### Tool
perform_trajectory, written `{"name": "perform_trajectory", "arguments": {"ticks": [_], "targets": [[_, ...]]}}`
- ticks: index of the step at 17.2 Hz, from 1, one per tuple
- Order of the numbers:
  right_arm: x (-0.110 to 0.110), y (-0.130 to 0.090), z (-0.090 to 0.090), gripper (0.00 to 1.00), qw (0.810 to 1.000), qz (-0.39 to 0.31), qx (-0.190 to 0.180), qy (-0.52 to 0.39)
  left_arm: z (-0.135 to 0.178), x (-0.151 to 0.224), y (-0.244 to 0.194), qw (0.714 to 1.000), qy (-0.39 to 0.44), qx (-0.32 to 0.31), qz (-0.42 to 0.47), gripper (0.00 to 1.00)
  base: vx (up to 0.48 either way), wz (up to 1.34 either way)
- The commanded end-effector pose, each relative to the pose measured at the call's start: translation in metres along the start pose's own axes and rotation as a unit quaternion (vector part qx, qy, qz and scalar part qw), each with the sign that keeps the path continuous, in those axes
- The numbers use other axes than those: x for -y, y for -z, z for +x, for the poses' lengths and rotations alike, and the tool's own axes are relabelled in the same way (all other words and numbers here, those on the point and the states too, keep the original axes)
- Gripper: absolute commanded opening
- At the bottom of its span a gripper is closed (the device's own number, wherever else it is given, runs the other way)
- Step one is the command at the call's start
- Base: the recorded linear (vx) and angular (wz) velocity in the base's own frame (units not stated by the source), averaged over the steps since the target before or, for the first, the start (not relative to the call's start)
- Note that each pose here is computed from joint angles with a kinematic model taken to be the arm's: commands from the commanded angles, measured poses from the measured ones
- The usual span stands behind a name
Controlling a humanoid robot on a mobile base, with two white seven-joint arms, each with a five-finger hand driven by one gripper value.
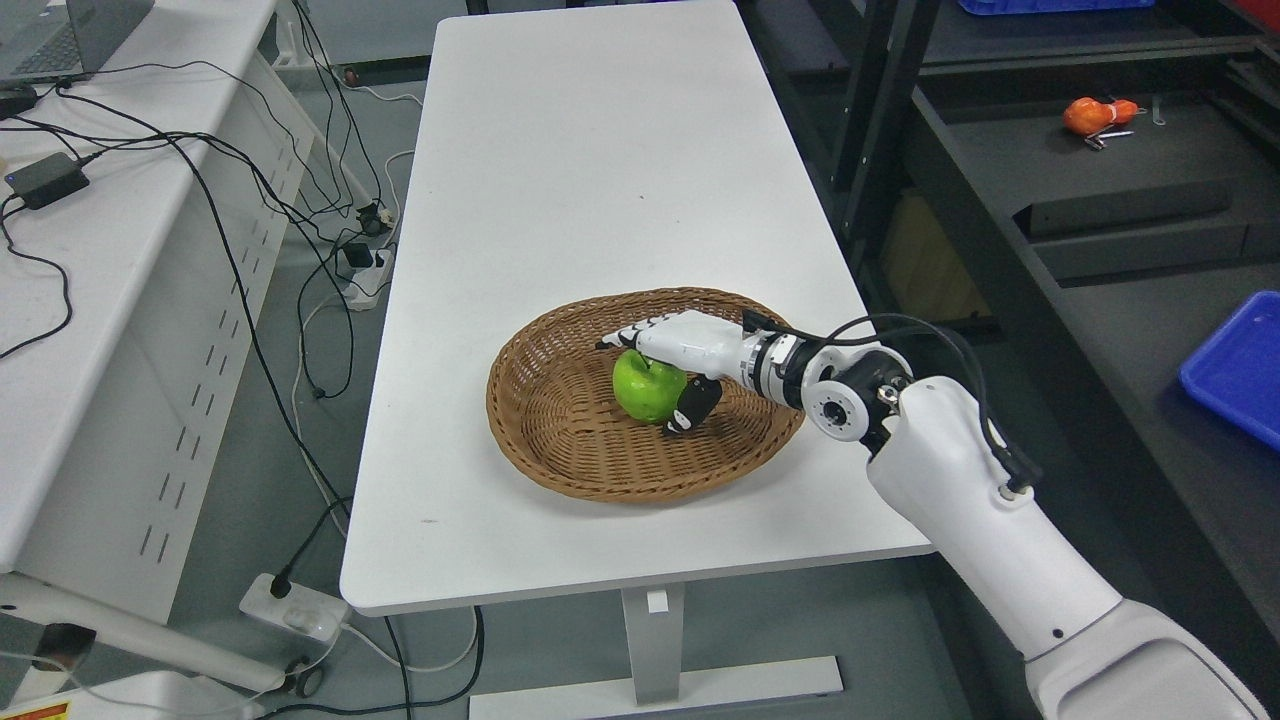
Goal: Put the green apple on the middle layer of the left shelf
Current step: 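Close the right hand around the green apple in the basket, then lift the green apple up out of the basket with the right hand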
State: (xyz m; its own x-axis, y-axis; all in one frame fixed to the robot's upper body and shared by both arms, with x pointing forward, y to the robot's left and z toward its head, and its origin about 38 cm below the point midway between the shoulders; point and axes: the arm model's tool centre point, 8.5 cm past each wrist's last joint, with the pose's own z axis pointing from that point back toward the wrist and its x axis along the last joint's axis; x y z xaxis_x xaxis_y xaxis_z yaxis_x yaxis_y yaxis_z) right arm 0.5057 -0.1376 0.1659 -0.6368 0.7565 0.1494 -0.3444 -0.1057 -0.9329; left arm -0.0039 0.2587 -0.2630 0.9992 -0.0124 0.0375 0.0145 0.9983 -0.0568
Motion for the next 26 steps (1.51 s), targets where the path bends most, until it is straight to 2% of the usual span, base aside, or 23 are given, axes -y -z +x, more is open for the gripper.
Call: {"name": "perform_trajectory", "arguments": {"ticks": [1,3,5,8,9,11,14,16,19,22,23,26], "targets": [[-0.026,-0.013,-0.026,0.52,0.999,0.044,-0.020,-0.011,0.000,-0.011,-0.002,1.000,0.001,0.000,0.009,1.00,0.000,0.00],[-0.011,-0.021,-0.037,0.22,0.999,0.011,-0.031,0.013,-0.001,-0.011,-0.002,1.000,0.001,-0.001,0.009,1.00,0.000,0.00],[0.006,-0.031,-0.043,0.04,0.999,-0.023,-0.038,0.023,-0.001,-0.011,-0.002,1.000,0.001,-0.001,0.009,1.00,0.000,0.00],[0.044,-0.066,-0.062,0.03,0.987,-0.137,-0.064,0.056,0.000,-0.011,-0.002,1.000,0.001,0.000,0.009,1.00,0.000,0.00],[0.056,-0.079,-0.068,0.03,0.973,-0.201,-0.079,0.078,0.000,-0.011,-0.002,1.000,0.001,0.000,0.009,1.00,0.000,0.00],[0.058,-0.106,-0.085,0.02,0.926,-0.331,-0.127,0.127,0.000,-0.011,-0.002,1.000,0.001,0.000,0.009,1.00,0.000,0.00],[0.020,-0.141,-0.089,0.01,0.840,-0.491,-0.195,0.122,0.000,-0.011,-0.002,1.000,0.001,0.000,0.009,1.00,0.000,0.00],[-0.003,-0.156,-0.082,0.00,0.805,-0.535,-0.226,0.126,0.000,-0.011,-0.002,1.000,0.001,0.000,0.009,1.00,0.000,0.00],[-0.032,-0.150,-0.052,0.00,0.801,-0.533,-0.217,0.166,0.000,-0.011,-0.002,1.000,0.001,0.000,0.009,1.00,0.000,0.00],[-0.056,-0.133,-0.038,0.01,0.836,-0.463,-0.197,0.218,0.000,-0.011,-0.002,1.000,0.001,0.001,0.009,1.00,0.000,0.00],[-0.062,-0.131,-0.030,0.01,0.841,-0.448,-0.190,0.235,0.000,-0.011,-0.002,1.000,0.001,0.000,0.009,1.00,0.000,0.00],[-0.063,-0.129,-0.014,0.01,0.833,-0.459,-0.181,0.252,-0.001,-0.011,-0.002,1.000,0.001,-0.001,0.009,1.00,-0.004,0.00]]}}
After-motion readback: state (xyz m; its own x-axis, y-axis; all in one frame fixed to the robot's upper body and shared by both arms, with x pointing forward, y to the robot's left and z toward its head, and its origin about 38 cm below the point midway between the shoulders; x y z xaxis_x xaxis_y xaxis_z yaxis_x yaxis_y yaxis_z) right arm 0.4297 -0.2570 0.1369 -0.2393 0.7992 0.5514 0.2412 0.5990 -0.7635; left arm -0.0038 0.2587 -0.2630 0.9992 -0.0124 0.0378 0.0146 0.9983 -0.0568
